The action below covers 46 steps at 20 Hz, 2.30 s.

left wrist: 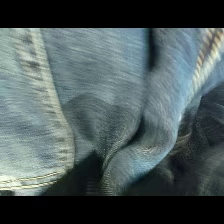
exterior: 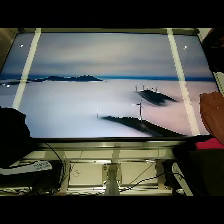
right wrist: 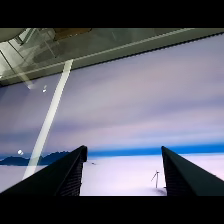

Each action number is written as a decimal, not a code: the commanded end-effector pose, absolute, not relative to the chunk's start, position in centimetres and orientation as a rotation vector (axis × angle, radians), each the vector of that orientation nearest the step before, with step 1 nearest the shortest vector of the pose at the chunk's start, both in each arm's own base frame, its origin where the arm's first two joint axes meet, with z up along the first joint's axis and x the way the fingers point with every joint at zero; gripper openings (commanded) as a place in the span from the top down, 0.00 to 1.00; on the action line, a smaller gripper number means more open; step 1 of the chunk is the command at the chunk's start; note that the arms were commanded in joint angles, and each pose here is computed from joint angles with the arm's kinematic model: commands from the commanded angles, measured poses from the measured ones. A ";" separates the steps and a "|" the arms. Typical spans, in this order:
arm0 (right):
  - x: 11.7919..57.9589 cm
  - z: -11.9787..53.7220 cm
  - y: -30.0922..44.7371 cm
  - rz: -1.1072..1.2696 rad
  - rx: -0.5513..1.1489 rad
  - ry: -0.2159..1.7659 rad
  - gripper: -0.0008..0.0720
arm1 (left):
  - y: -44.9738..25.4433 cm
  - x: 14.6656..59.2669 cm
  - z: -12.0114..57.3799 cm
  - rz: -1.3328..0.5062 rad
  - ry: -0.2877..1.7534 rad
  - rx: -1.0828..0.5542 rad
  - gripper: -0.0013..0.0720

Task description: Fold the clothes and pants, and hang the long-sleeved shirts on hangers.

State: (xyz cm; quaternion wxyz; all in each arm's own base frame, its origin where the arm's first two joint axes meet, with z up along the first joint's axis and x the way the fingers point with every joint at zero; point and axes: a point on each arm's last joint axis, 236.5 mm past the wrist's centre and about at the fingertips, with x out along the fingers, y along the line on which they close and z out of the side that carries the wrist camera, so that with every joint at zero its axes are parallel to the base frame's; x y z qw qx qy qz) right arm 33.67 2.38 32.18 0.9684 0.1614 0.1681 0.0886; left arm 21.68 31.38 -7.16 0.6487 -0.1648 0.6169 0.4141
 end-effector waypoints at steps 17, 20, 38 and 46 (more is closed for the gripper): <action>33.7 32.2 2.4 0.180 0.327 0.339 0.24 | 30.8 23.5 36.6 1.013 0.044 0.013 0.92; 33.7 32.2 2.4 0.180 0.327 0.339 0.24 | 25.9 23.4 44.5 0.868 -0.258 0.076 0.92; 33.6 32.2 2.5 0.182 0.329 0.339 0.24 | -15.8 40.0 49.8 -0.393 -0.414 -0.203 0.92; 33.6 32.2 2.5 0.183 0.329 0.339 0.24 | -41.2 39.4 32.4 -0.802 -0.059 -0.098 0.92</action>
